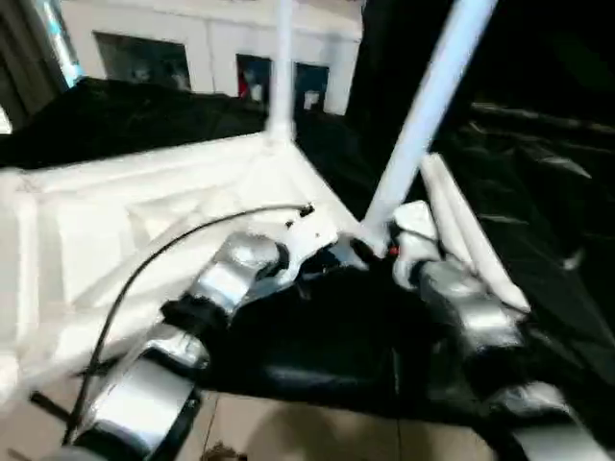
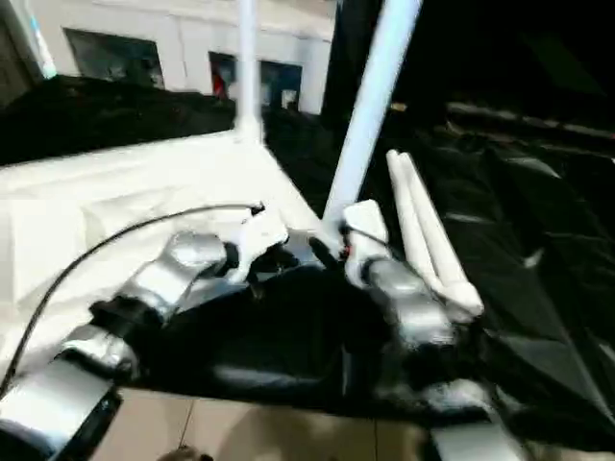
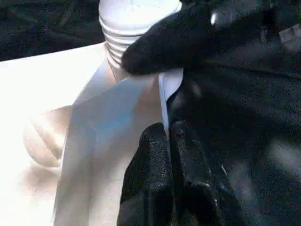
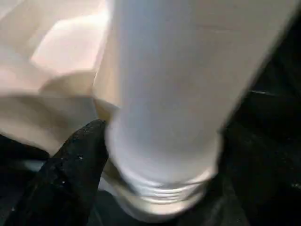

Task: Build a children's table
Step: Rotate leg to tighten

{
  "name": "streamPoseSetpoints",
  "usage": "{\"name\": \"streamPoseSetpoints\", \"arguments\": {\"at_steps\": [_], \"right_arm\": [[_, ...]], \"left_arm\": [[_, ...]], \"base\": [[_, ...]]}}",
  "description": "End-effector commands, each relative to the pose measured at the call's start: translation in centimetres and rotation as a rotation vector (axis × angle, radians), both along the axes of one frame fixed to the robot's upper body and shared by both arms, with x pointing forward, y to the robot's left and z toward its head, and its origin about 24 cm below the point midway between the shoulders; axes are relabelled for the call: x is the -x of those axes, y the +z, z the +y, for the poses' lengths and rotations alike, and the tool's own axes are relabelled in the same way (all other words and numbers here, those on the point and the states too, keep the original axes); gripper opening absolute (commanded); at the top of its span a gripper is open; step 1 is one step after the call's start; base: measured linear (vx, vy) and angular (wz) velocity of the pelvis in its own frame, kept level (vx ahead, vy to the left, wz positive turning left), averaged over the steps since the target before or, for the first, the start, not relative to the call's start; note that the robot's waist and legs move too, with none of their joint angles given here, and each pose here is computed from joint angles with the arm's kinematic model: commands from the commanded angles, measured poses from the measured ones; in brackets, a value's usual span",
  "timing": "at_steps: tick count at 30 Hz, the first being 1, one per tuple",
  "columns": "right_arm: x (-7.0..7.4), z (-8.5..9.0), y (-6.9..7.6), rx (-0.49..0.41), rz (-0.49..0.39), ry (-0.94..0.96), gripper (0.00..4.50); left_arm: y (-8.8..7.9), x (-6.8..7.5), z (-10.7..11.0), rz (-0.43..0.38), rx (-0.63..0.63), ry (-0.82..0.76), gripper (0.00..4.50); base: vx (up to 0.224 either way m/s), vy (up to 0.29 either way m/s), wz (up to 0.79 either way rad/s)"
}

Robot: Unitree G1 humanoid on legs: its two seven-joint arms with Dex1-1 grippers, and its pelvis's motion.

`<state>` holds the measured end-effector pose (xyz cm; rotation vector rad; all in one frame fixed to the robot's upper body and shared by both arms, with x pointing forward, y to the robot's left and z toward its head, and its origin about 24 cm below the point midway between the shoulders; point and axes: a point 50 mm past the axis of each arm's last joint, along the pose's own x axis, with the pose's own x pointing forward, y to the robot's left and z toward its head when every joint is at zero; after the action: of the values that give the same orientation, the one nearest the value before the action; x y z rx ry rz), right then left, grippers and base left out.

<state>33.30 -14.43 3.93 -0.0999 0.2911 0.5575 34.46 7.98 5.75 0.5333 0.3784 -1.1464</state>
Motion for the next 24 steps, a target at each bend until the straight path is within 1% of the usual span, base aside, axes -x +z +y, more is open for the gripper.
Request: {"name": "streamPoseSetpoints", "arguments": {"at_steps": [1, 2, 6, 8, 10, 12, 17, 18, 20, 22, 24], "right_arm": [[0.7, -1.1, 0.9, 0.007, -0.008, 0.095, 3.87], [0.7, -1.1, 0.9, 0.007, -0.008, 0.095, 3.87], [2.3, -1.6, 1.4, 0.001, -0.001, 0.272, 3.87], [2.6, -1.7, 1.5, -0.001, 0.003, 0.303, 3.87], [3.1, -1.7, 1.6, 0.006, 0.027, 0.373, 3.87], [3.3, -1.7, 1.6, 0.012, 0.041, 0.407, 3.87], [3.0, -1.5, 1.7, 0.001, 0.041, 0.411, 3.87], [3.0, -1.5, 1.8, 0.000, 0.041, 0.412, 3.71], [3.0, -1.3, 1.7, 0.001, 0.047, 0.427, 3.71], [3.3, -1.1, 1.4, 0.020, 0.057, 0.452, 3.37], [3.4, -1.1, 1.3, 0.027, 0.062, 0.459, 3.32]], "left_arm": [[-0.6, 1.2, 0.3, 0.047, -0.012, -0.138, 0.00], [-0.6, 1.2, 0.3, 0.047, -0.012, -0.138, 0.00], [-0.4, 1.7, 1.4, 0.078, -0.035, -0.199, 0.00], [-0.3, 1.9, 1.5, 0.080, -0.029, -0.217, 0.00], [0.0, 2.4, 1.7, 0.087, -0.005, -0.273, 0.00], [0.2, 2.7, 1.8, 0.094, 0.006, -0.305, 0.00], [0.4, 2.7, 2.0, 0.090, 0.010, -0.308, 0.00], [0.4, 2.7, 2.0, 0.090, 0.010, -0.308, 0.00], [0.4, 2.7, 2.0, 0.090, 0.009, -0.307, 0.00], [0.4, 2.8, 2.1, 0.088, 0.004, -0.303, 0.00], [0.4, 2.8, 2.1, 0.087, 0.002, -0.301, 0.00]], "base": [[0.000, 0.000, 0.00], [0.000, 0.000, 0.00], [0.000, 0.000, 0.00], [0.000, 0.000, 0.00], [0.000, 0.000, 0.00], [0.000, 0.000, 0.00], [0.000, 0.000, 0.00], [0.000, 0.000, 0.00], [0.000, 0.000, 0.00], [0.000, 0.000, 0.00], [0.000, 0.000, 0.00]]}}
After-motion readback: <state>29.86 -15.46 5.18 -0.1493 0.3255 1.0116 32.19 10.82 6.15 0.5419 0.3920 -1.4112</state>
